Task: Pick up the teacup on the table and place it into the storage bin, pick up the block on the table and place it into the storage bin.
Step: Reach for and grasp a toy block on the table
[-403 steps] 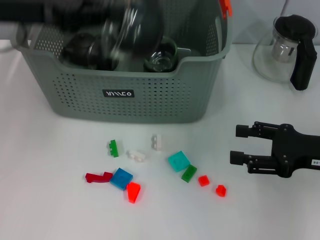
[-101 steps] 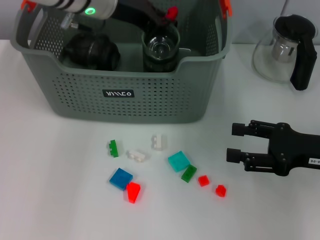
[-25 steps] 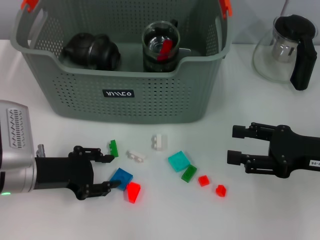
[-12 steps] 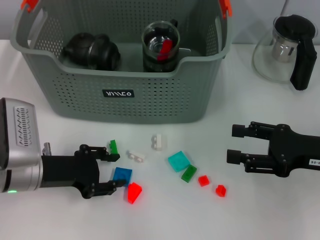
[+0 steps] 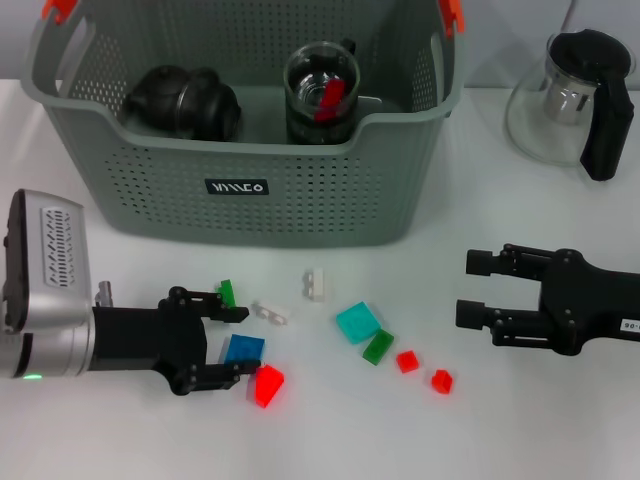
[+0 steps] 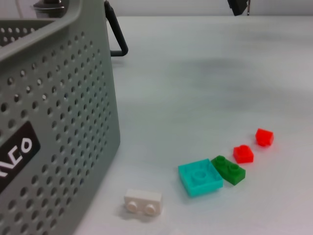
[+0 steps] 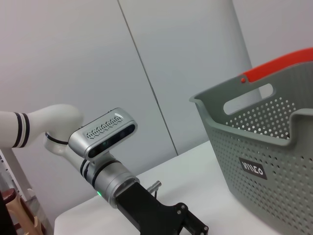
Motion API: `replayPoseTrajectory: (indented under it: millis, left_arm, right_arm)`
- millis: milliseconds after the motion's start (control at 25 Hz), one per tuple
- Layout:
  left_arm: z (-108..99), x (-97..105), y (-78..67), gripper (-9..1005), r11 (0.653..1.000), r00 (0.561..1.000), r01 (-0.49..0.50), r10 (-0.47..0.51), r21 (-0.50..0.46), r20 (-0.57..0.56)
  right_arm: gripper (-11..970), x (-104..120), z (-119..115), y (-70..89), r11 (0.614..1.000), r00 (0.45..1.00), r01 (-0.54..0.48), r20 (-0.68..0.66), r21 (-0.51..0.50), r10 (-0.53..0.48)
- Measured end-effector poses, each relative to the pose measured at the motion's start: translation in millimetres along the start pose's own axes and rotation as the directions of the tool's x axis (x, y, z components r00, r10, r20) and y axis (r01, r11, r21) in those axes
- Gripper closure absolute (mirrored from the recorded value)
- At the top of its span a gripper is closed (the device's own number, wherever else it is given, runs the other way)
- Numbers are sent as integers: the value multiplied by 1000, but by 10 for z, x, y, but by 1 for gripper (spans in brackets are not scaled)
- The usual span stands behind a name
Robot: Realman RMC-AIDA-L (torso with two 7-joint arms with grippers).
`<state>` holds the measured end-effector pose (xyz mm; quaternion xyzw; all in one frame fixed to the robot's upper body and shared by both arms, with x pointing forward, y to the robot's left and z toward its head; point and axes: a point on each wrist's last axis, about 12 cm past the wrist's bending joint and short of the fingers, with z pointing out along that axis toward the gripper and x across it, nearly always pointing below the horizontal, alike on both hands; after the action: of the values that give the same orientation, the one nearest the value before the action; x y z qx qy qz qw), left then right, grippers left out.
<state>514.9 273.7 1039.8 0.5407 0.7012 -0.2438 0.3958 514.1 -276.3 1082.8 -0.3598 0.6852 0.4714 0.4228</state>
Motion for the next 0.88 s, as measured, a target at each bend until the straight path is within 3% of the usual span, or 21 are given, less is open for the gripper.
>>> replayPoseTrajectory:
  millis: [320, 880]
  left_arm:
    - [0, 17, 13, 401, 999, 998, -9, 10, 33, -60]
    - [-44, 7, -31, 406, 998, 999, -1, 4, 55, -47]
  right_arm:
    - [135, 5, -3, 1, 1000, 1000, -1, 0, 1, 1]
    - [136, 17, -11, 5, 1000, 1000, -4, 0, 4, 4]
